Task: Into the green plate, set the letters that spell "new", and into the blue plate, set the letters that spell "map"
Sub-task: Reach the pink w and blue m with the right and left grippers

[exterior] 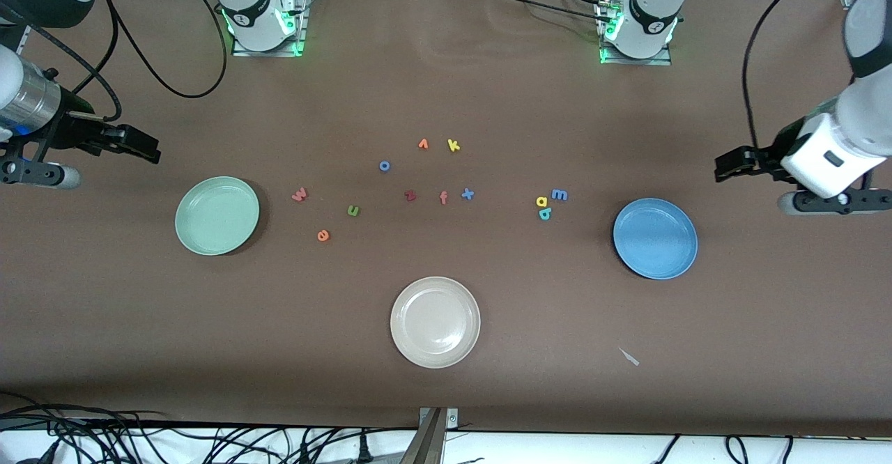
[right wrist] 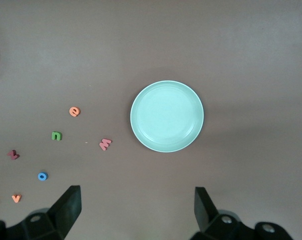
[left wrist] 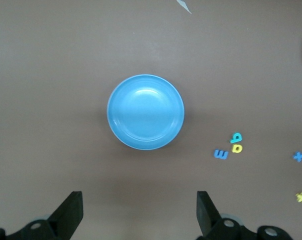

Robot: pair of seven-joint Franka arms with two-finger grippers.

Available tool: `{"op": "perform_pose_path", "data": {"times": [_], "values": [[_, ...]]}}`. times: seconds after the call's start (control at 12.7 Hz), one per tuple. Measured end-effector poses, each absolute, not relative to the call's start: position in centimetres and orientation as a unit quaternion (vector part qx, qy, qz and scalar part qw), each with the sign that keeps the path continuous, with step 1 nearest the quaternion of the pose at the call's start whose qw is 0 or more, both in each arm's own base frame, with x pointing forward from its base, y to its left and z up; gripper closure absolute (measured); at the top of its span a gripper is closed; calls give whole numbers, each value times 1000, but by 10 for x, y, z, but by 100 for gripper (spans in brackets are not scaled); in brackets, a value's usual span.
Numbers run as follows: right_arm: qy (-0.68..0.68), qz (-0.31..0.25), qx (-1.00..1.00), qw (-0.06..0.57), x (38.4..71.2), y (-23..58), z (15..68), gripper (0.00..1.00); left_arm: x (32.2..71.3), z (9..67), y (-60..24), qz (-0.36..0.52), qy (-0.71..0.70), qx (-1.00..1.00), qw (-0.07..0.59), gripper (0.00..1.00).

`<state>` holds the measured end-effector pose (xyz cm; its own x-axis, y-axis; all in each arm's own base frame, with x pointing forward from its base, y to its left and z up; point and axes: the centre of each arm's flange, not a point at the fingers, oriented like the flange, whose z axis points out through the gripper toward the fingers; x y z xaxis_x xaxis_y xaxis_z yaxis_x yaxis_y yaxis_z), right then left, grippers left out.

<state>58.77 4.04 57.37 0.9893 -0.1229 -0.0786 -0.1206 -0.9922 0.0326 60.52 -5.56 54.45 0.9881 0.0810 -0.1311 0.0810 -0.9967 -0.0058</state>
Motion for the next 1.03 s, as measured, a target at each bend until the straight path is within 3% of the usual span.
{"op": "perform_pose_path", "data": {"times": [0.71, 1.03], "values": [[-60, -40, 997, 12, 588, 41, 574, 0, 616, 451, -162, 68, -229, -971, -10, 0], [-41, -65, 997, 19, 598, 66, 539, 0, 598, 388, -190, 59, -338, -939, -13, 0]]}}
